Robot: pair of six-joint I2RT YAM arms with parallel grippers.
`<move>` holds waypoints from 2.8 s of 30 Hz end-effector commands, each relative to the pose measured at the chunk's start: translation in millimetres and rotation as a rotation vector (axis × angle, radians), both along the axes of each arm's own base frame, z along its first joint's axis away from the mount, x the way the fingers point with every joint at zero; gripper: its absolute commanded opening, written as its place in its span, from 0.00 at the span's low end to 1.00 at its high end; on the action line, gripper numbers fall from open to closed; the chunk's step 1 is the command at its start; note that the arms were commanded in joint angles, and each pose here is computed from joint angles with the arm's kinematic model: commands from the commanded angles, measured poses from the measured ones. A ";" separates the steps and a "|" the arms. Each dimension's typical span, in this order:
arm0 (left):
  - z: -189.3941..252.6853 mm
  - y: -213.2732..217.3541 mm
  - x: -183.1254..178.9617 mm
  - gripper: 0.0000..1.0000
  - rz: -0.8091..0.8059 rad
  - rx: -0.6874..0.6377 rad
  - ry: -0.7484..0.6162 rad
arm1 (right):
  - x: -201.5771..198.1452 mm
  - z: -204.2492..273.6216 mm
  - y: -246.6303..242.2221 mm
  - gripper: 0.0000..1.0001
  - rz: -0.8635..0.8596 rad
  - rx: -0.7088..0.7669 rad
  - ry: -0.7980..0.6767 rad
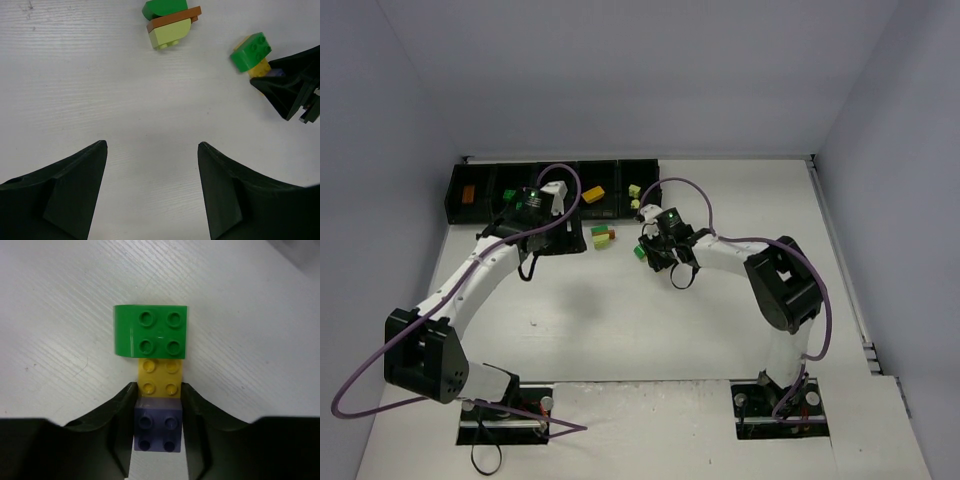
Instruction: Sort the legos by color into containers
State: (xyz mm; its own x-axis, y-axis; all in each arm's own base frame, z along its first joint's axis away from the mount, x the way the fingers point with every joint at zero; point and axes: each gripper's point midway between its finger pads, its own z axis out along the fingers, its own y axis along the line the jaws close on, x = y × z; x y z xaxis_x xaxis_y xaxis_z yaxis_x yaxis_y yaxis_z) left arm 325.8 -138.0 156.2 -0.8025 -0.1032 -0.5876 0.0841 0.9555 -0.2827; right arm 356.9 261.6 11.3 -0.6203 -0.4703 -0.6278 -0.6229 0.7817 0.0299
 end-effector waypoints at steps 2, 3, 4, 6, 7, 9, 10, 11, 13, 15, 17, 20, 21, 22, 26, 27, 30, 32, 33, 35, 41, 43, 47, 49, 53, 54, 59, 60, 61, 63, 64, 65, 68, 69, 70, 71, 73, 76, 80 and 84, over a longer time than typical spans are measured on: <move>20.8 -13.9 3.7 0.67 -0.056 -0.051 -0.078 | -9.1 -1.9 6.0 0.22 0.024 0.022 0.021; 23.0 -16.7 5.9 0.67 -0.069 -0.059 -0.094 | -11.3 -1.6 5.9 0.07 0.031 0.026 0.023; 24.0 -20.4 5.7 0.67 -0.085 -0.065 -0.101 | -11.6 0.6 6.5 0.00 0.037 0.032 0.018; 25.7 -26.1 6.6 0.67 -0.117 -0.070 -0.119 | -11.8 13.6 12.1 0.00 0.055 0.067 -0.004; 26.5 -31.2 6.1 0.67 -0.139 -0.070 -0.127 | -11.9 18.0 12.8 0.00 0.059 0.078 -0.010; 28.4 -36.1 8.4 0.67 -0.177 -0.057 -0.158 | -12.6 39.4 21.2 0.00 0.091 0.130 -0.035; 29.9 -40.8 8.2 0.67 -0.198 -0.055 -0.170 | -12.7 47.4 24.6 0.00 0.101 0.150 -0.043; 31.1 -43.4 8.6 0.67 -0.224 -0.044 -0.188 | -13.9 61.3 28.6 0.00 0.119 0.177 -0.060; 36.7 -49.6 12.7 0.67 -0.256 -0.043 -0.231 | -16.5 82.2 38.6 0.00 0.159 0.233 -0.064; 42.6 -55.5 14.6 0.67 -0.290 -0.044 -0.265 | -20.7 98.8 43.1 0.00 0.180 0.263 -0.065; 48.7 -58.5 17.9 0.67 -0.288 -0.059 -0.278 | -22.4 117.6 46.8 0.00 0.197 0.292 -0.090; 60.6 -66.0 20.0 0.67 -0.259 -0.121 -0.262 | -24.3 136.3 45.7 0.00 0.204 0.307 -0.138; 63.5 -68.1 20.0 0.67 -0.243 -0.143 -0.251 | -24.5 139.1 45.0 0.00 0.209 0.304 -0.152; 65.9 -74.1 18.9 0.67 -0.208 -0.203 -0.218 | -25.0 146.0 44.4 0.00 0.211 0.310 -0.171; 81.4 -95.4 19.8 0.67 -0.151 -0.387 -0.185 | -26.8 158.3 42.0 0.00 0.213 0.327 -0.210; 83.5 -98.6 19.6 0.67 -0.144 -0.418 -0.181 | -27.0 161.5 42.5 0.00 0.215 0.335 -0.218; 87.2 -106.5 23.0 0.67 -0.101 -0.514 -0.179 | -27.1 169.6 42.8 0.00 0.218 0.347 -0.237; 90.7 -109.0 26.1 0.67 -0.076 -0.557 -0.178 | -28.1 172.2 44.1 0.00 0.222 0.353 -0.242; 87.4 -110.2 26.9 0.67 -0.066 -0.561 -0.164 | -27.6 174.5 44.0 0.00 0.222 0.356 -0.247; 87.1 -112.7 28.6 0.67 -0.051 -0.585 -0.150 | -27.3 176.7 44.9 0.00 0.222 0.361 -0.253; 79.2 -121.1 31.0 0.67 -0.013 -0.624 -0.106 | -26.9 182.1 45.3 0.00 0.220 0.372 -0.266; 75.4 -124.2 30.6 0.67 -0.009 -0.622 -0.094 | -26.2 183.7 45.6 0.00 0.219 0.375 -0.269; 75.3 -132.7 33.6 0.66 -0.013 -0.648 -0.101 | -25.7 184.7 46.6 0.00 0.217 0.380 -0.270; 75.9 -136.1 34.4 0.63 -0.011 -0.665 -0.101 | -25.9 183.7 46.8 0.00 0.217 0.381 -0.267; 73.6 -141.0 32.5 0.58 -0.020 -0.665 -0.094 | -25.3 183.3 47.0 0.00 0.215 0.382 -0.268; 71.4 -142.0 32.3 0.58 -0.020 -0.665 -0.087 | -25.1 183.2 46.8 0.00 0.214 0.381 -0.269; 66.4 -142.6 33.8 0.54 -0.011 -0.671 -0.084 | -25.1 183.9 48.0 0.00 0.215 0.388 -0.268; 64.8 -142.7 33.8 0.53 -0.008 -0.674 -0.081 | -25.6 183.3 48.0 0.00 0.215 0.389 -0.265; 67.2 -143.6 34.4 0.51 -0.011 -0.682 -0.086 | -25.7 181.9 48.0 0.00 0.214 0.388 -0.262; 65.9 -144.8 34.1 0.46 -0.010 -0.689 -0.078 | -26.0 183.6 48.2 0.00 0.215 0.392 -0.264; 66.7 -145.4 34.6 0.44 -0.010 -0.694 -0.078 | -25.6 183.2 48.3 0.00 0.213 0.392 -0.264; 65.5 -145.6 34.4 0.37 -0.010 -0.694 -0.074 | -25.6 183.2 48.3 0.00 0.213 0.392 -0.264; 67.4 -146.1 34.4 0.26 -0.007 -0.703 -0.074 | -25.7 181.4 47.6 0.00 0.210 0.389 -0.262; 69.0 -147.1 33.5 0.26 -0.009 -0.709 -0.072 | -25.4 180.0 47.1 0.00 0.207 0.386 -0.261; 68.8 -147.0 33.8 0.24 -0.010 -0.710 -0.071 | -24.8 179.2 46.3 0.00 0.202 0.382 -0.262; 69.5 -146.7 33.2 0.20 -0.010 -0.710 -0.071 | -24.6 176.4 45.8 0.00 0.200 0.377 -0.258; 68.6 -146.9 31.4 0.14 -0.011 -0.712 -0.060 | -23.6 173.7 44.4 0.00 0.189 0.372 -0.258; 66.0 -148.0 27.8 0.09 -0.011 -0.719 -0.041 | -19.9 169.2 40.8 0.00 0.164 0.355 -0.265; 60.5 -147.0 24.2 0.09 -0.002 -0.717 -0.012 | -14.9 163.7 34.6 0.00 0.118 0.333 -0.272; 56.9 -146.3 20.8 0.10 0.008 -0.715 0.015 | -10.3 161.6 30.0 0.00 0.080 0.320 -0.283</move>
State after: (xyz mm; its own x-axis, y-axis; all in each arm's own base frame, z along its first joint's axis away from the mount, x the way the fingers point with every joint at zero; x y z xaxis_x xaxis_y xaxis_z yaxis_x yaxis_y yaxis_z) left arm 350.1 -276.3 188.1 -0.8092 -0.4639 -0.3605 0.0212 0.5902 -0.8070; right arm 328.5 295.2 140.5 -0.4468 -0.3353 -0.8294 -0.7392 0.6605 0.1312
